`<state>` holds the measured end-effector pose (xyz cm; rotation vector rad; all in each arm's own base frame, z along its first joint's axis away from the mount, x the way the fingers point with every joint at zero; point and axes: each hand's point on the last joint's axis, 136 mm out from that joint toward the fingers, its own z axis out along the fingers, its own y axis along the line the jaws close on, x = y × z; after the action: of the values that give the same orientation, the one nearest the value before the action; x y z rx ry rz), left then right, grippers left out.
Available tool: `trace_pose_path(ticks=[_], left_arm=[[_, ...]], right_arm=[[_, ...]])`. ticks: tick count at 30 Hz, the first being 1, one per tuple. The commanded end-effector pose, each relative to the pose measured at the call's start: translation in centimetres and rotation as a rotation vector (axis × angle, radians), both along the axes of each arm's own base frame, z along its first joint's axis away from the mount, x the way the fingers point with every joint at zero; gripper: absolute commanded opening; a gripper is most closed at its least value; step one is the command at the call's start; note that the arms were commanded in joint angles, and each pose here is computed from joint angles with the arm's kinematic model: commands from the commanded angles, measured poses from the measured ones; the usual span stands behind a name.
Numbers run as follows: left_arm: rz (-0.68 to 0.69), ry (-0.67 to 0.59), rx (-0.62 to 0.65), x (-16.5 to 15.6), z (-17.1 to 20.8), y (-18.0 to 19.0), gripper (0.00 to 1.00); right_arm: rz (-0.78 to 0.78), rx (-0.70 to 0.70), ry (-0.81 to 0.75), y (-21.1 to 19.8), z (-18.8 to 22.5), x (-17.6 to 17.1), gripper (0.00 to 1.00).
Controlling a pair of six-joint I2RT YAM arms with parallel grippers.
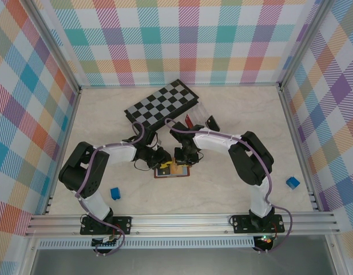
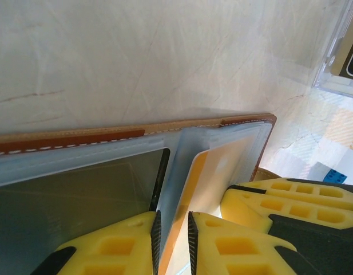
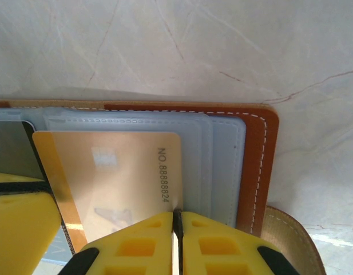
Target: Take the credit cards out of the card holder
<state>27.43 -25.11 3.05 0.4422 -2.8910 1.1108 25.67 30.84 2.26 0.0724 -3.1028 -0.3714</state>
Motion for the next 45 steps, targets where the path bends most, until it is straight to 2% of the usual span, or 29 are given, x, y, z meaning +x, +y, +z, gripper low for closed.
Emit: trace_pose_path(ticks=[1, 13, 36, 45], left_arm=[[-0.027, 0.003, 0.028, -0.4, -0.5, 0.2, 0.22], [-0.083, -0.002, -0.06, -0.8, -0.4, -1.1, 0.18], [-0.112, -0.058, -0.024, -0.8, 1.3, 0.4, 0.01], [-0.112, -0.064, -0.004, -0.9, 1.2, 1.2, 0.0]], right_arm=[[-0.005, -0.051, 0.054, -1.0, -2.1, -1.1, 0.11], [0.002, -0.038, 0.072, -0.8, -2.4, -1.4, 0.11], [-0.013, -0.096, 0.09, -1.9, -3.1, -1.5, 0.11], [-0.022, -0.105, 0.09, -2.3, -3.1, -1.4, 0.11]])
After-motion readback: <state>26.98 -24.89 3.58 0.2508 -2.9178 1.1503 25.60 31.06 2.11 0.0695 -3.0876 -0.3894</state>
